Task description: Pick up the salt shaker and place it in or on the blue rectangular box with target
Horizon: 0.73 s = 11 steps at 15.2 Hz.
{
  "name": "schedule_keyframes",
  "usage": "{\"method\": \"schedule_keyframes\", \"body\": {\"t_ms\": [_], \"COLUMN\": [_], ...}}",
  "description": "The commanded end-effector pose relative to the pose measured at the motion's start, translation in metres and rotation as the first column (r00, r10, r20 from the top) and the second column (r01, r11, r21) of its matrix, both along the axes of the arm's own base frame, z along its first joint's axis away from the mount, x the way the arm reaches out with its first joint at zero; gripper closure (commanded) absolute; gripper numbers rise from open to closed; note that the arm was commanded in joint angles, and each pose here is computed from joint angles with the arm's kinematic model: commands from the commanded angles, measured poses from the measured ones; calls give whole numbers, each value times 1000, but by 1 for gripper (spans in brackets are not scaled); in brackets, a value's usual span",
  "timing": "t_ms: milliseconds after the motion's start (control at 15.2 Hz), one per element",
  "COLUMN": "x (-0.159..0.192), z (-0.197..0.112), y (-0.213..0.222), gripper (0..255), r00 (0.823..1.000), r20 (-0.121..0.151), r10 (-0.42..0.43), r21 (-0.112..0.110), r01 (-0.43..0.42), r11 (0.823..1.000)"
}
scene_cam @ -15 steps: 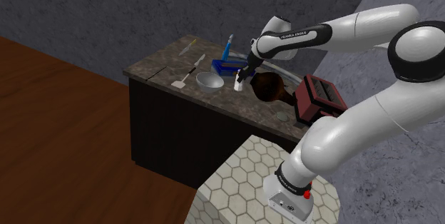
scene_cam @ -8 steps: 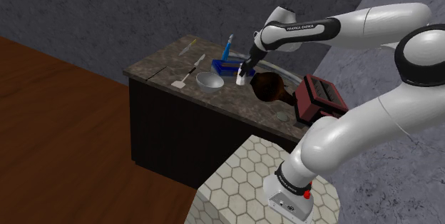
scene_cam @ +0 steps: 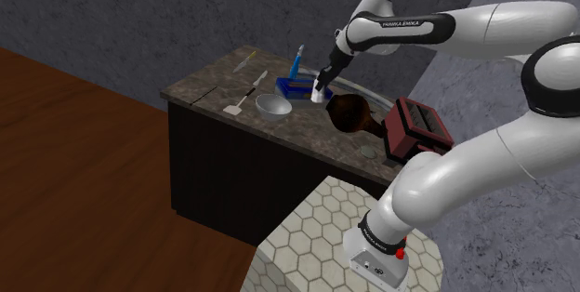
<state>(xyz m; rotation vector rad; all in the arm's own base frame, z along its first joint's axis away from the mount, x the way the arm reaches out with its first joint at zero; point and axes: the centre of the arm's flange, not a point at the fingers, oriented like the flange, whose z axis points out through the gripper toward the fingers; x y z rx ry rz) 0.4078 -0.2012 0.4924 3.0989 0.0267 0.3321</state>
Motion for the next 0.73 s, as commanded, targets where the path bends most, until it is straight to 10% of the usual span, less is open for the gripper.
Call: {"method": "schedule_keyframes", "body": {"t_ms": [0, 660], "x": [-1, 73], "z": [12, 22], "y": [0, -93], "gripper": [255, 255], "r00": [1000, 1000], "r20": [0, 0], "r10": [0, 0], "r21": [0, 0], "r01": [0, 0], "r11": [1000, 1000]}}
